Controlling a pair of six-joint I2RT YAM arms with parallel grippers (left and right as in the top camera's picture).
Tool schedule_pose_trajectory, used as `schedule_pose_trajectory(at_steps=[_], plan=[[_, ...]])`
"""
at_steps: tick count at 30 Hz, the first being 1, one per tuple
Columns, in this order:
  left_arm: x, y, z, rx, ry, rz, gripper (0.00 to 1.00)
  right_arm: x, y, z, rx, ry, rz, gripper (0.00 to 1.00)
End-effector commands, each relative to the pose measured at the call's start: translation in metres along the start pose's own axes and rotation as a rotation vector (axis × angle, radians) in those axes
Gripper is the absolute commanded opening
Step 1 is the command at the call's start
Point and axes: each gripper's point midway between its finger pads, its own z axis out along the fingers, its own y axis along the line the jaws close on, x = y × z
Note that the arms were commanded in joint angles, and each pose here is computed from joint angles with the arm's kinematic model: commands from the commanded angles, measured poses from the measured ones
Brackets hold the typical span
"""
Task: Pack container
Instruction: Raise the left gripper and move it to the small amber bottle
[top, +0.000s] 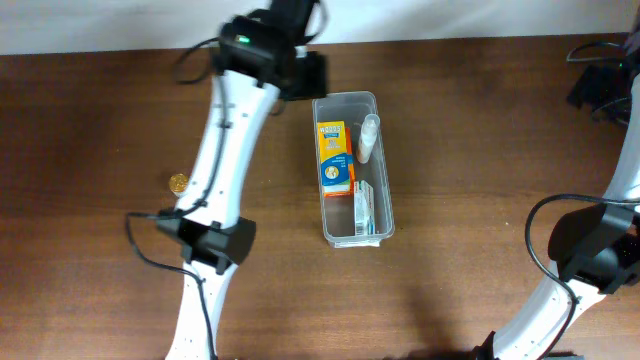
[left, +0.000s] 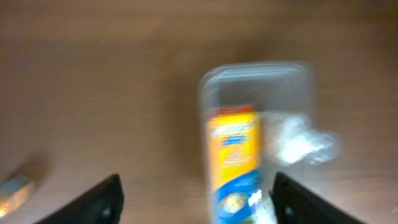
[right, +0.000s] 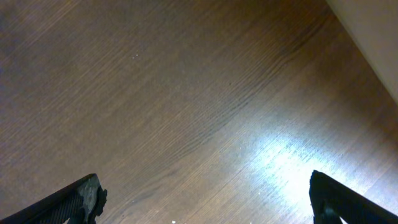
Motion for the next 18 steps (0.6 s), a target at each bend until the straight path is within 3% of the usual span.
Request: schedule_pose_trajectory(at_steps=[1, 2, 5, 11, 18], plan=[[-0.009, 0.034, -0.024, 0.016, -0.012, 0.008, 0.87, -0.003, -0.007, 0.000, 0.021, -0.007, 0.012, 0.98], [-0.011, 0.040, -0.027, 0.020, -0.017, -0.001, 0.87, -0.003, -0.007, 0.000, 0.021, -0.007, 0.012, 0.98], [-0.017, 0.054, -0.034, 0.017, -0.033, 0.036, 0.99, -0.003, -0.007, 0.000, 0.021, -0.007, 0.012, 0.98], [-0.019, 0.111, -0.055, -0.124, -0.042, 0.059, 0.99, -0.003, -0.007, 0.000, 0.021, -0.007, 0.012, 0.98], [0.033, 0.184, -0.064, -0.229, 0.149, -0.054, 0.99, -0.003, -0.007, 0.000, 0.021, -0.007, 0.012, 0.98]])
